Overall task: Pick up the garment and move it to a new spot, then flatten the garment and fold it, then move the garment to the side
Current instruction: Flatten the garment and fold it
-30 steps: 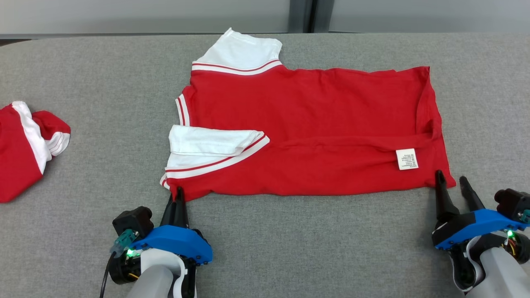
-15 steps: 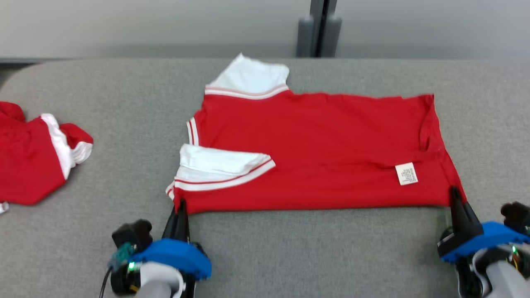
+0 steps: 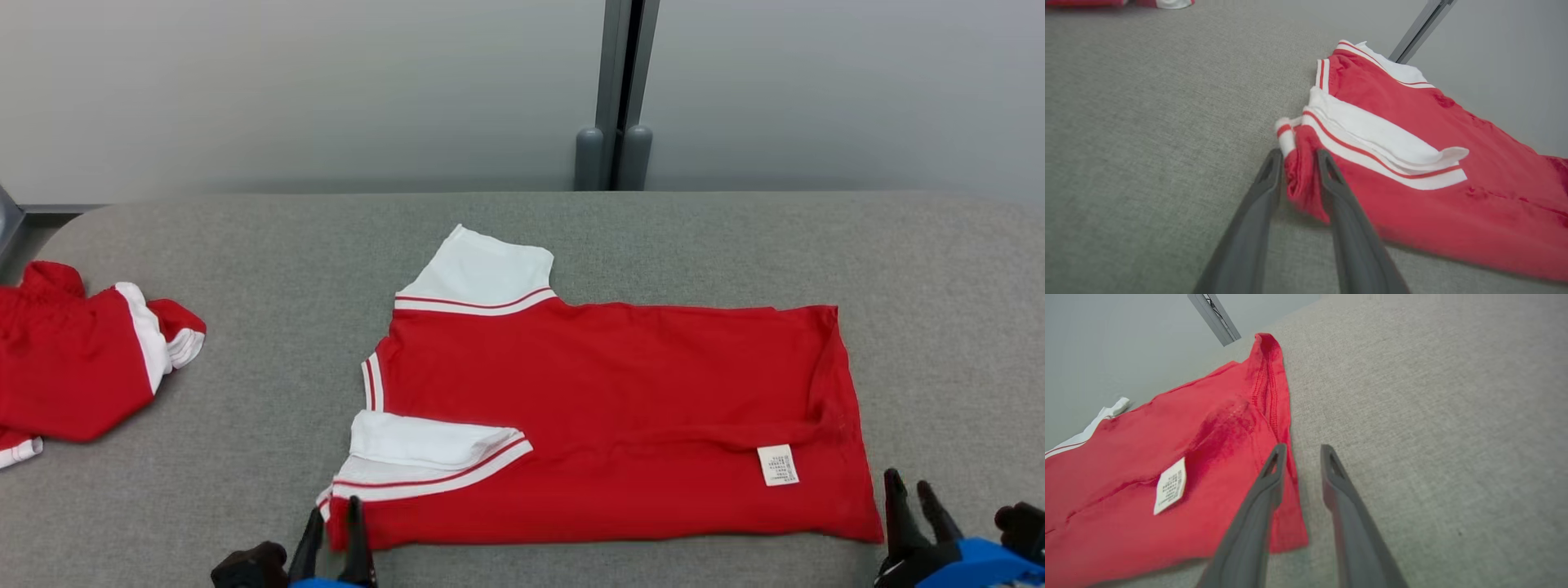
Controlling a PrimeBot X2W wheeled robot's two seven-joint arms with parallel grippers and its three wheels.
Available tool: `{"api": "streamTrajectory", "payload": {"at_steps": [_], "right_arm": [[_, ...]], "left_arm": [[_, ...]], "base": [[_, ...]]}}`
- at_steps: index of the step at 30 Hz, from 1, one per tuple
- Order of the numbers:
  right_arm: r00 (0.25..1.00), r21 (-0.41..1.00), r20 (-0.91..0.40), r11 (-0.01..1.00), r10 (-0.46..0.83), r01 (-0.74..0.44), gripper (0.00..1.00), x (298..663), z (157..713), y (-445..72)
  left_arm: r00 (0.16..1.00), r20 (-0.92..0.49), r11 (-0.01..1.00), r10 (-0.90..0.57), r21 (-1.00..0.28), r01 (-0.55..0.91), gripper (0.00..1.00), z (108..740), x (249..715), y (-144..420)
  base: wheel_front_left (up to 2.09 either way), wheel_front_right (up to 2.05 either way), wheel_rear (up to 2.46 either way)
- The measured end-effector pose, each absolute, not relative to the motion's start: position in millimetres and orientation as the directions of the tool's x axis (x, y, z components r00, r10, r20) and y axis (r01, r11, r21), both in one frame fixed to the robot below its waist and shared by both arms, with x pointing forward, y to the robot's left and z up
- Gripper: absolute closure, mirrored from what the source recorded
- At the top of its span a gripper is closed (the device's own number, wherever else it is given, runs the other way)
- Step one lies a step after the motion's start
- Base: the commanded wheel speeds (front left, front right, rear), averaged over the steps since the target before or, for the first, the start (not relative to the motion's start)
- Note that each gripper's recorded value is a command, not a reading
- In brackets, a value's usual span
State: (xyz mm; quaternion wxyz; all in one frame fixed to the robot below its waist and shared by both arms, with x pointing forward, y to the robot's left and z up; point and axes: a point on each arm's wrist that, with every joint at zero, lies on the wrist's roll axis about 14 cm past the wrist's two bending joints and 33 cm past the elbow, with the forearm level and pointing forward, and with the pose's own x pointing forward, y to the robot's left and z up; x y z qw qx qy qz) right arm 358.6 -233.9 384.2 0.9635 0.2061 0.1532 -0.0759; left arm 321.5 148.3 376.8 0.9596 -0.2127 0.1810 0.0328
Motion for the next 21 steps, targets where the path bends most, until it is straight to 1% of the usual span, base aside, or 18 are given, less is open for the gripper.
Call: {"api": "streamTrajectory", "payload": {"at_steps": [3, 6, 9, 14, 18, 19, 20, 21], "right_arm": [[0.949, 0.347, -0.302, 0.917, -0.091, 0.198, 0.0, 375, 392, -243], [0.965, 0.314, -0.252, 0.938, -0.068, 0.148, 0.0, 408, 408, -244], [0.972, 0.27, -0.234, 0.958, -0.03, 0.095, 0.0, 442, 418, -241], [0.962, 0.217, -0.272, 0.975, 0.025, 0.036, 0.0, 490, 419, -231], [0.94, 0.195, -0.338, 0.981, 0.053, 0.015, 0.0, 511, 403, -225], [0.933, 0.186, -0.355, 0.982, 0.057, 0.011, 0.02, 514, 398, -224], [0.931, 0.182, -0.361, 0.983, 0.059, 0.008, 0.1, 517, 395, -223], [0.927, 0.174, -0.37, 0.985, 0.063, 0.002, 0.21, 521, 392, -223]], "left_arm": [[0.941, -0.336, 0.924, -0.024, -0.367, -0.108, 0.0, 384, 337, 145], [0.965, -0.258, 0.94, -0.049, -0.34, -0.043, 0.0, 406, 375, 138], [0.971, -0.224, 0.955, -0.089, -0.295, 0.019, 0.0, 415, 408, 127], [0.971, -0.197, 0.971, -0.137, -0.22, 0.092, 0.0, 423, 464, 118], [0.958, -0.241, 0.974, -0.156, -0.197, 0.109, 0.0, 409, 487, 116], [0.955, -0.25, 0.975, -0.159, -0.194, 0.111, 0.0, 406, 492, 116], [0.953, -0.257, 0.975, -0.163, -0.191, 0.115, 0.0, 404, 497, 116], [0.948, -0.271, 0.975, -0.169, -0.186, 0.12, 0.0, 401, 502, 116]], "base": [[0.0, 0.0, 0.0], [0.0, 0.0, 0.0], [0.0, 0.0, 0.0], [0.0, 0.0, 0.0], [0.0, 0.0, 0.0], [0.0, 0.0, 0.0], [0.0, 0.0, 0.0], [0.0, 0.0, 0.0]]}}
